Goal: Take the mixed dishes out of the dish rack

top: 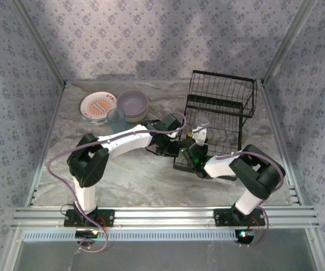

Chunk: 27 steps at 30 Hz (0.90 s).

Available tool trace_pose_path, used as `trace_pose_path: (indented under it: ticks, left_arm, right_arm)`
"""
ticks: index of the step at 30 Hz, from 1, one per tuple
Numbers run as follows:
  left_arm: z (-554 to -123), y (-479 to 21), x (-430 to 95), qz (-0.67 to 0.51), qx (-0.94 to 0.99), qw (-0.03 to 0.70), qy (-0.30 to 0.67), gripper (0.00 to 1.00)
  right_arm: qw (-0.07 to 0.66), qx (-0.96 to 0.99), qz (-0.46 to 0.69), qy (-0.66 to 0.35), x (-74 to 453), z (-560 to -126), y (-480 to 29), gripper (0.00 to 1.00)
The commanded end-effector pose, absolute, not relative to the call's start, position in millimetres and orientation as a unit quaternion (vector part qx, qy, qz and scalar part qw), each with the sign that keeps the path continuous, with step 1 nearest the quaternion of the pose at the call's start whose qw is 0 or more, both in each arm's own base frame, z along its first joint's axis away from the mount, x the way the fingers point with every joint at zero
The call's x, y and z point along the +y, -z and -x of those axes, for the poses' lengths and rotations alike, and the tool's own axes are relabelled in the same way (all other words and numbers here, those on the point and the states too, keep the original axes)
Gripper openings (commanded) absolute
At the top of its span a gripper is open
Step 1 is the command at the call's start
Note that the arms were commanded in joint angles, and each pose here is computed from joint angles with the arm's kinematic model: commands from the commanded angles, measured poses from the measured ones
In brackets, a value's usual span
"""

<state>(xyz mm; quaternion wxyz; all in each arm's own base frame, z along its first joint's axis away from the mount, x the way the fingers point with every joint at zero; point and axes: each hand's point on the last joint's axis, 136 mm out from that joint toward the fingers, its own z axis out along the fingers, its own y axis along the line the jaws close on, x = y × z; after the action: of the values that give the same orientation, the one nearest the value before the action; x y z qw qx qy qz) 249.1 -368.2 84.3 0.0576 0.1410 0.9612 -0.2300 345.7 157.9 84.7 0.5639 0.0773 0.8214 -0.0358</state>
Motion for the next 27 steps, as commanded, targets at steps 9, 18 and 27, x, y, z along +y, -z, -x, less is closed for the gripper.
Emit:
trace_pose_path:
  ticks: [9, 18, 27]
  left_arm:
    - [-287, -118, -395, -0.154, 0.935, 0.12, 0.295, 0.1]
    - [-287, -135, -392, -0.156, 0.927, 0.137, 0.314, 0.49]
    - [-287, -173, -375, -0.166, 0.909, 0.192, 0.331, 0.87]
  right_arm:
    - [0.547, 0.834, -0.032, 0.058, 139, -321, -107, 0.19]
    - [0.539, 0.841, -0.035, 0.045, 121, -306, -128, 0.19]
    - [0.527, 0.849, -0.021, 0.025, 112, -295, -155, 0.19]
